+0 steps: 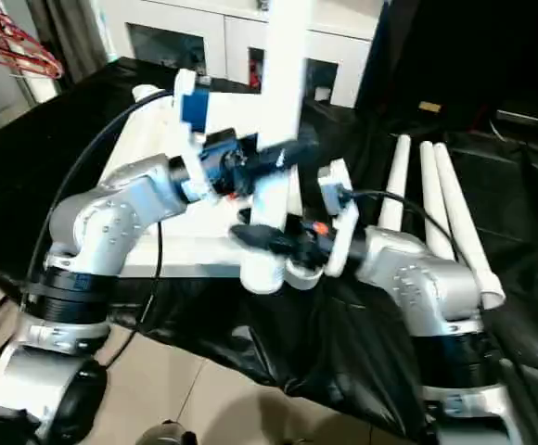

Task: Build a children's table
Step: Pick table leg

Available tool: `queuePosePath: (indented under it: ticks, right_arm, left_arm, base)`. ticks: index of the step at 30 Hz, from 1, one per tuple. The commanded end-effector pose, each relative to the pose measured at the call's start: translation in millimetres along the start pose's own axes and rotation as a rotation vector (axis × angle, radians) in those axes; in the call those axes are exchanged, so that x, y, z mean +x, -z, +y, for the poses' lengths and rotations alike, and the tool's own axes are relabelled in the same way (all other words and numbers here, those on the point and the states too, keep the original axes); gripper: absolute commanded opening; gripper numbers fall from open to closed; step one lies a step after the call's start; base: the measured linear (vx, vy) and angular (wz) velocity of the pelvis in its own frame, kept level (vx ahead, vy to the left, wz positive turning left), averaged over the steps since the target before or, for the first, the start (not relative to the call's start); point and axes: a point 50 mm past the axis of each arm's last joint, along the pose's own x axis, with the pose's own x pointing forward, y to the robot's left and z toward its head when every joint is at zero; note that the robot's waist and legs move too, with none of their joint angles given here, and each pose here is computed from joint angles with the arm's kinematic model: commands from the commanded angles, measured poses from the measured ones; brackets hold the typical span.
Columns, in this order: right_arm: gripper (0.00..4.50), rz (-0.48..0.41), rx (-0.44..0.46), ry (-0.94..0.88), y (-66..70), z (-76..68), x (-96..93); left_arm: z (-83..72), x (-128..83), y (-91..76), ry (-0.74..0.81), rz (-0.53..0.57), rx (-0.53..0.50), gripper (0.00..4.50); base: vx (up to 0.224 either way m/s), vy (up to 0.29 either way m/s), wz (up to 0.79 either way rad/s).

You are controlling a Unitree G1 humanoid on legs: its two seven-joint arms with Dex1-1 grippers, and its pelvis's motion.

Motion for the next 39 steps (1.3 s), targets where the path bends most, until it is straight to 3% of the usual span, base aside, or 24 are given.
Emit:
queuePosePath:
  ticks: [1, 3, 5, 8, 11, 14, 15, 17, 19, 22, 24, 32, 39]
  right_arm:
    - [1.94, -0.020, -0.033, 0.066, -4.3, -2.9, 2.4]
    - [1.92, -0.039, -0.039, 0.093, -5.8, -4.0, 4.0]
    - [1.91, -0.052, -0.042, 0.108, -7.1, -3.7, 5.7]
    - [1.91, -0.055, -0.046, 0.119, -7.6, -3.5, 6.9]
    - [1.90, -0.054, -0.046, 0.155, -8.7, -5.3, 8.1]
    - [1.90, -0.055, -0.046, 0.176, -9.8, -7.7, 8.9]
    - [1.90, -0.039, -0.059, 0.176, -9.9, -8.4, 9.1]
    - [1.90, -0.032, -0.059, 0.173, -9.9, -8.6, 9.1]
    - [2.46, 0.004, -0.064, 0.140, -7.2, -7.9, 7.0]
    - [2.62, 0.026, -0.054, 0.114, -8.5, -8.5, 3.8]
    - [2.99, 0.040, -0.061, 0.097, -11.1, -8.8, 1.4]
    - [3.08, 0.130, -0.061, 0.053, -19.7, -14.0, -14.7]
    - [3.08, 0.214, -0.044, 0.007, -14.6, -15.6, -19.6]
  left_arm:
    - [2.1, 9.8, -5.3, -0.103, 0.012, 0.089, 2.79]
    - [7.8, 10.4, -8.8, -0.189, -0.015, 0.080, 3.01]
    - [8.7, 10.4, -12.0, -0.215, -0.037, 0.062, 2.54]
    - [9.0, 11.0, -13.2, -0.243, -0.049, 0.058, 2.59]
    - [5.6, 14.7, -11.1, -0.248, -0.058, 0.036, 2.06]
    - [6.2, 16.1, -10.9, -0.263, -0.067, 0.032, 2.22]
    - [5.7, 16.7, -10.4, -0.267, -0.070, 0.017, 1.93]
    - [5.6, 17.0, -10.4, -0.267, -0.071, 0.012, 1.89]
    - [4.0, 18.0, -9.8, -0.254, -0.072, 0.001, 1.82]
    - [3.1, 19.2, -9.9, -0.245, -0.075, -0.006, 1.82]
    - [1.9, 20.0, -10.4, -0.231, -0.074, -0.003, 1.82]
    - [-2.5, 21.5, -13.1, -0.159, -0.058, 0.024, 1.82]
    - [-10.1, 23.8, -12.3, -0.086, -0.049, 0.028, 1.82]
  base:
    - [0.000, 0.000, 0.00]
    - [0.000, 0.000, 0.00]
    - [0.000, 0.000, 0.00]
    - [0.000, 0.000, 0.00]
    - [0.000, 0.000, 0.00]
    - [0.000, 0.000, 0.00]
    - [0.000, 0.000, 0.00]
    - [0.000, 0.000, 0.00]
    - [0.000, 0.000, 0.00]
    - [0.000, 0.000, 0.00]
    - [0.000, 0.000, 0.00]
    - [0.000, 0.000, 0.00]
    - [0.000, 0.000, 0.00]
